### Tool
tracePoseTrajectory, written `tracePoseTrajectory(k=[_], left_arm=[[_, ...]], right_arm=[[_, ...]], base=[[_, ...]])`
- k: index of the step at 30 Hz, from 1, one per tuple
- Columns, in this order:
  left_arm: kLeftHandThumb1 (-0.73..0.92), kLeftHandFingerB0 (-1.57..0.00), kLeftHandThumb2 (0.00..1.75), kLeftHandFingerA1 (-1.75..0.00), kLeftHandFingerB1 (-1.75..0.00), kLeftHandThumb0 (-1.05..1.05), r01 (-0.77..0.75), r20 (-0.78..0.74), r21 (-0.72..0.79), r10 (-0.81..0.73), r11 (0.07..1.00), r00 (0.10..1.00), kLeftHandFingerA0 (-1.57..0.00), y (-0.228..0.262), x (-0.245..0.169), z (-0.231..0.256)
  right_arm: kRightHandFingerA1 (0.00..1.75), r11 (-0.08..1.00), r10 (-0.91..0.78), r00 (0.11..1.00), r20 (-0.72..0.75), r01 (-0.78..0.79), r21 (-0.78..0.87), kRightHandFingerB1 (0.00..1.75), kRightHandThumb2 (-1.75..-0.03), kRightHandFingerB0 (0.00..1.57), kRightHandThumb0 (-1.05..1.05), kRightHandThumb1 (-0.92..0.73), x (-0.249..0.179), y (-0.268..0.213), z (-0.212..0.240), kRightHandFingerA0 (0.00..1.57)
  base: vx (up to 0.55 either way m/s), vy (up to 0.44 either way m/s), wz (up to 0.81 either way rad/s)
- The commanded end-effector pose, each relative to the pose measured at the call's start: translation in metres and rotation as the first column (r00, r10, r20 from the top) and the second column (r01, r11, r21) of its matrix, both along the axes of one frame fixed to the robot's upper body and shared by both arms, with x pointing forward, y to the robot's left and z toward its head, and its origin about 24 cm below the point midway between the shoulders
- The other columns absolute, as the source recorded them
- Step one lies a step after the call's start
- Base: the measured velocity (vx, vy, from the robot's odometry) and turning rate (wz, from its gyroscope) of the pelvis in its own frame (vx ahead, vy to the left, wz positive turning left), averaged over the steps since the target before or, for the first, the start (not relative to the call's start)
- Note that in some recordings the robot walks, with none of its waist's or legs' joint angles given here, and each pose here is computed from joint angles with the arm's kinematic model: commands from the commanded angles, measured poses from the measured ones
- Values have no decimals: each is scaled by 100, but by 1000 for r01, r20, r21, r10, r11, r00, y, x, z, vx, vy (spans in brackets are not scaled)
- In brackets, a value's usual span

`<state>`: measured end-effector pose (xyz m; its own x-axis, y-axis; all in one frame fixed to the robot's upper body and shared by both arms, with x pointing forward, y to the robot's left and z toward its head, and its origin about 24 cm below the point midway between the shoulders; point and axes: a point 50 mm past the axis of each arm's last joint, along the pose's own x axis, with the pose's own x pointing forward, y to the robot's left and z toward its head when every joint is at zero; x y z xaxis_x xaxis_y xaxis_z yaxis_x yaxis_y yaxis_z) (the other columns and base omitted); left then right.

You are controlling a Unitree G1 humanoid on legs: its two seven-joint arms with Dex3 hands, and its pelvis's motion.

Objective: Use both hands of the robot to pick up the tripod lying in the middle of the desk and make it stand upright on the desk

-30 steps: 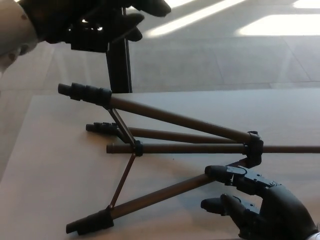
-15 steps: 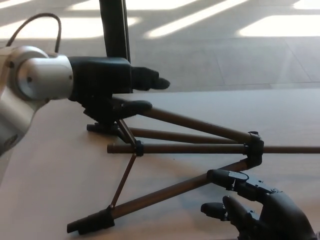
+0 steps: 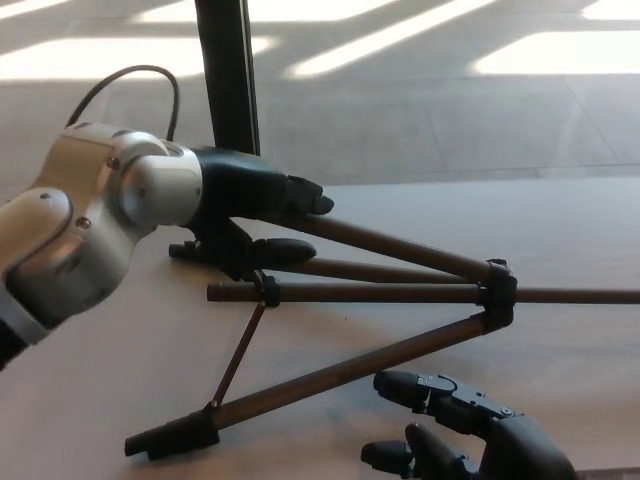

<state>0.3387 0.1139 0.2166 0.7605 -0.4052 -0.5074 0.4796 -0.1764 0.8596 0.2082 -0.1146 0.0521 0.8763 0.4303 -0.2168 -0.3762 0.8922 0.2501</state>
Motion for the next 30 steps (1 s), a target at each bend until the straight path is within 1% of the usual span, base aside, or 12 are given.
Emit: tracePoseTrajectory(k=[1, 3, 4, 5, 6, 8, 9, 20, 24, 27, 28, 30], left_arm=[[57, -13, 99, -5, -5, -97, -106, 436, 210, 4, 972, 900, 0, -2, 26, 5], [55, -5, 97, -16, -23, -92, -85, 522, 188, -26, 978, 853, -4, -7, 28, 14], [66, -11, 60, -37, -26, -87, -79, 550, 182, -35, 980, 834, 0, -9, 29, 17], [50, -8, 91, -45, -39, -85, -69, 606, 178, -54, 982, 794, -5, -14, 31, 23], [23, 0, 90, -53, -49, -39, -57, 662, 166, -68, 985, 746, -2, -20, 32, 29], [23, 0, 90, -53, -49, -39, -44, 695, 144, -70, 989, 715, -2, -26, 33, 33], [59, -16, 60, -46, -28, -82, -42, 703, 146, -74, 988, 707, -12, -27, 33, 32], [40, -20, 79, -50, -41, -73, -91, 759, 241, -129, 966, 638, -7, -34, 36, 12], [41, -15, 83, -32, -42, -71, -161, 711, 280, -92, 946, 697, -1, -26, 40, 0], [46, -8, 83, -10, -13, -81, -206, 619, 320, -40, 925, 784, 0, -26, 41, -6], [47, -6, 85, -8, -13, -83, -215, 596, 333, -28, 918, 803, 0, -26, 40, -7], [50, -8, 87, -5, -11, -88, -241, 547, 384, -10, 891, 837, 0, -26, 39, -16]], right_arm=[[67, 998, -39, 997, -69, 36, -45, 43, -61, 50, -72, -70, -17, 3, -9, 54], [68, 999, -32, 997, -70, 30, -32, 45, -61, 52, -71, -70, -18, 3, -10, 51], [68, 999, -30, 997, -70, 28, -32, 45, -61, 53, -70, -70, -19, 2, -10, 52], [69, 999, -31, 997, -69, 29, -36, 51, -79, 50, -74, -56, -19, 2, -11, 52], [67, 999, -30, 997, -67, 27, -40, 45, -61, 55, -72, -70, -19, 3, -11, 53], [67, 999, -30, 997, -71, 28, -39, 45, -61, 55, -72, -70, -19, 3, -12, 53], [70, 999, -30, 997, -72, 27, -40, 51, -78, 51, -77, -55, -19, 3, -12, 53], [66, 998, -14, 996, -83, 9, -70, 45, -61, 54, -75, -70, -25, 1, -15, 53], [67, 998, -10, 998, -63, 5, -68, 45, -61, 54, -71, -71, -23, 0, -14, 53], [67, 998, -9, 998, -63, 4, -70, 45, -61, 54, -72, -71, -21, 0, -13, 52], [69, 997, -9, 998, -61, 5, -73, 50, -79, 49, -76, -56, -19, 1, -13, 52], [66, 998, -12, 998, -56, 8, -69, 44, -61, 53, -71, -71, -17, 1, -11, 52]], base=[[0, 0, 0], [0, 0, 0], [0, 0, 0], [0, 0, 0], [0, 0, 0], [0, 0, 0], [0, 0, 0], [0, 0, 0], [0, 0, 0], [0, 0, 0], [0, 0, 0], [0, 0, 0]])
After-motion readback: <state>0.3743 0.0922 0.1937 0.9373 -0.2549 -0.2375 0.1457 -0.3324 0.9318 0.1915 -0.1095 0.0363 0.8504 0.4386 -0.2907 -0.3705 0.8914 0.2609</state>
